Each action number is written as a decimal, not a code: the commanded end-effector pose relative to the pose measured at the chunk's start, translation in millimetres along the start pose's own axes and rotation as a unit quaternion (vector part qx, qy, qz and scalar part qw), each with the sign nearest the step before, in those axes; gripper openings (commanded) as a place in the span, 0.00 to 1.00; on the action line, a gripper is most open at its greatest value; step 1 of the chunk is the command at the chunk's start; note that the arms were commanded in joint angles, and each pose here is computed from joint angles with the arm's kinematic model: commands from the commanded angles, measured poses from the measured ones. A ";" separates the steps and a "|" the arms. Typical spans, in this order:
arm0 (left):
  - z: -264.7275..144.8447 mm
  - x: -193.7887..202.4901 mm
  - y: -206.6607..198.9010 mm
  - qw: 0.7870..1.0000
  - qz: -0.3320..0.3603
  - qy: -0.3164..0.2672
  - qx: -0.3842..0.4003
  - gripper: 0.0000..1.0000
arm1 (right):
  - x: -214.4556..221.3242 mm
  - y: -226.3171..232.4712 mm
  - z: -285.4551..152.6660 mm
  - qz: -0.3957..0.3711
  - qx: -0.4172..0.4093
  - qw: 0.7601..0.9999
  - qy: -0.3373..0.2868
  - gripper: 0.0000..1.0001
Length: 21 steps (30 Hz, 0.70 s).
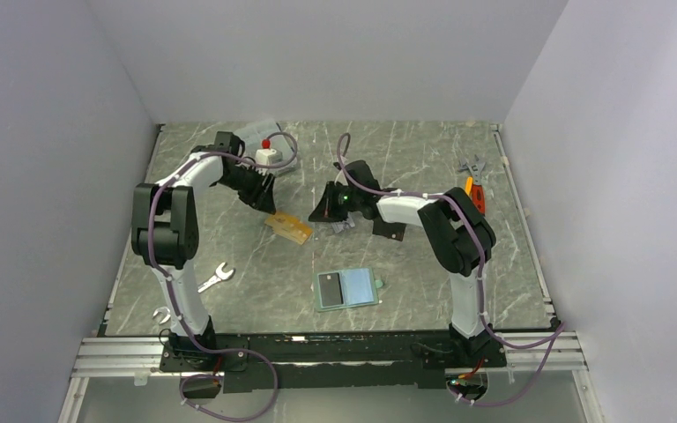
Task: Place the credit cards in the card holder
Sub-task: Pick up the credit card from the center of the board.
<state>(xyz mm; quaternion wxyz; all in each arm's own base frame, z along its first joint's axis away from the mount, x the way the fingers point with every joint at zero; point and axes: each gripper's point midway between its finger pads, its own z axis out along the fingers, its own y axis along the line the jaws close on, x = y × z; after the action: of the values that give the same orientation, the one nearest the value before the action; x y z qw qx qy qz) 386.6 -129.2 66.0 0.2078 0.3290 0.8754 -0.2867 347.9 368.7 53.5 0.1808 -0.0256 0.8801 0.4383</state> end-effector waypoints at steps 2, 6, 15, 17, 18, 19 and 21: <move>6.3 9.5 -17.1 0.999 -0.003 0.007 0.047 0.46 | -26.8 26.7 3.3 0.001 -0.040 0.999 -0.021 0.00; 13.3 16.3 -13.0 0.999 -0.015 0.019 0.049 0.42 | -31.9 31.8 9.6 0.013 -0.058 0.998 -0.024 0.00; 21.0 23.4 -6.3 0.998 -0.026 0.029 0.042 0.38 | -26.2 31.6 17.7 0.044 -0.077 0.996 -0.017 0.30; 20.9 23.3 -5.8 0.998 -0.025 0.029 0.041 0.37 | -25.0 32.3 18.6 0.044 -0.078 0.996 -0.017 0.34; 21.0 23.5 -5.7 0.998 -0.025 0.029 0.040 0.36 | -23.8 32.6 19.7 0.044 -0.078 0.996 -0.016 0.35; 21.1 23.6 -5.2 0.998 -0.026 0.029 0.039 0.35 | -23.0 32.9 20.7 0.045 -0.078 0.996 -0.014 0.36; 21.4 24.4 -4.2 0.998 -0.029 0.033 0.037 0.33 | -21.5 34.3 22.4 0.049 -0.082 0.995 -0.012 0.37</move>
<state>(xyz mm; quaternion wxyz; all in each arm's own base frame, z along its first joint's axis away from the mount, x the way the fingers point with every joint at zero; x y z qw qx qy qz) 370.5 -132.4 38.3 0.1594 0.3200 0.8808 -0.3105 364.4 393.6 61.8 0.1597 0.0145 0.8561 0.4914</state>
